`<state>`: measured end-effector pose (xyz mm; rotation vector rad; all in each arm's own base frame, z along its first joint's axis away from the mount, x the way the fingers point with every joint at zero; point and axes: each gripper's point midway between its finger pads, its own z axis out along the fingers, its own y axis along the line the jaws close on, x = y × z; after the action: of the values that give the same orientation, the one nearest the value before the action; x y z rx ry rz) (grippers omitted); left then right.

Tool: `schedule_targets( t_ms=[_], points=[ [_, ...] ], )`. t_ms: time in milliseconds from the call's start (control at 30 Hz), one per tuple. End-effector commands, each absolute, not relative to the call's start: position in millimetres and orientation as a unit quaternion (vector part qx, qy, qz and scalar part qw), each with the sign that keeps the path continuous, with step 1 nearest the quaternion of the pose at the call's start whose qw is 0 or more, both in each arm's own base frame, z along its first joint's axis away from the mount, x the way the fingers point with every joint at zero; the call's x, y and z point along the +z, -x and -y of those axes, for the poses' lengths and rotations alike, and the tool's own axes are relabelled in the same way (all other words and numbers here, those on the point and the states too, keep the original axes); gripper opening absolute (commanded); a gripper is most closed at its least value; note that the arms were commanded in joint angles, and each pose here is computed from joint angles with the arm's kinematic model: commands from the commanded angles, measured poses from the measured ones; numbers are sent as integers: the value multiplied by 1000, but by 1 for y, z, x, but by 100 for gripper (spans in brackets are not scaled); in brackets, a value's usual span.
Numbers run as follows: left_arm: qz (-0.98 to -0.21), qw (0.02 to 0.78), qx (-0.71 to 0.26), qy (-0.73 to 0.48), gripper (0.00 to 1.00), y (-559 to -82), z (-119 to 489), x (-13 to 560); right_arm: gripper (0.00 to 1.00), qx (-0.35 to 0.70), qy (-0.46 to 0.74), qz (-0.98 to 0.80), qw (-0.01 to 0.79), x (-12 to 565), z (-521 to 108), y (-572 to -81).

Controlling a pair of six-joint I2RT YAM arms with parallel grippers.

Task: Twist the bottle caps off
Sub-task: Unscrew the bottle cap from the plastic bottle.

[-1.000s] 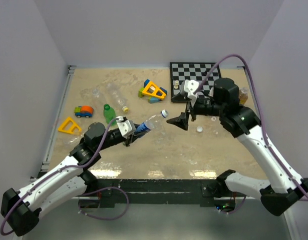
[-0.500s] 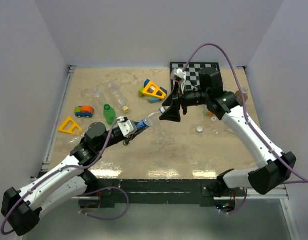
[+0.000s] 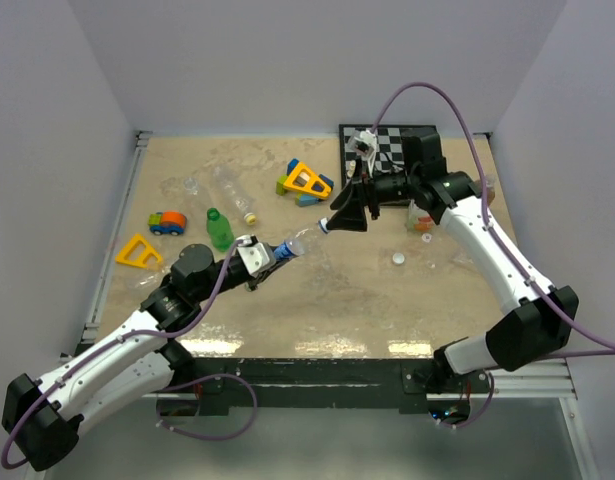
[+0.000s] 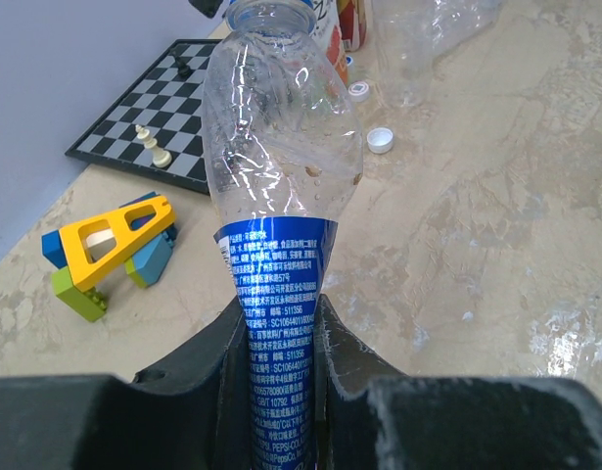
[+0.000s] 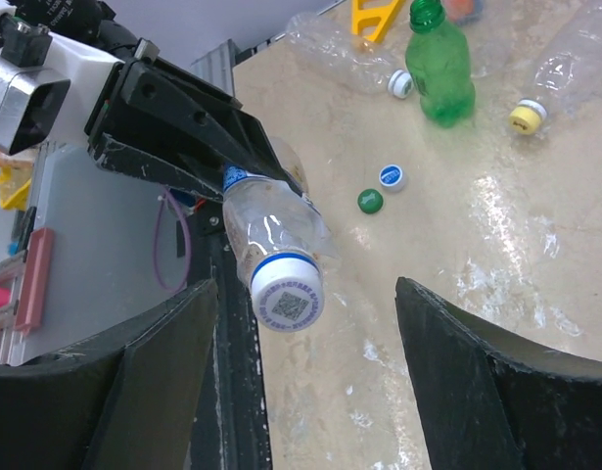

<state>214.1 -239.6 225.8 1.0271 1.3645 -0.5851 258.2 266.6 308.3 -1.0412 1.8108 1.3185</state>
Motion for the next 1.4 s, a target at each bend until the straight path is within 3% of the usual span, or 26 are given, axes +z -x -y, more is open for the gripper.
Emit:
schedule_targets(
  t_ms=[0,533,733,967,1033,1367],
  points=[
    [-559,644,-263,-451,0,-210,244,249,76,520,412,-678,316,310,-275,-248],
    [-559,659,-249,-438,0,-214,238,255,58,523,427,-674,300,304,-281,-235],
    [-561,673,-232,-422,0,-219,231,260,32,522,451,-660,298,304,-283,-226],
    [-551,675,-212,-443,0,-219,229,257,15,481,534,-620,315,297,-285,-206],
    [-542,672,-210,-460,0,-216,230,255,5,466,575,-590,321,294,-282,-199],
    [-509,647,-216,-525,0,-200,238,252,0,361,752,-407,373,274,-260,-182]
  ],
)
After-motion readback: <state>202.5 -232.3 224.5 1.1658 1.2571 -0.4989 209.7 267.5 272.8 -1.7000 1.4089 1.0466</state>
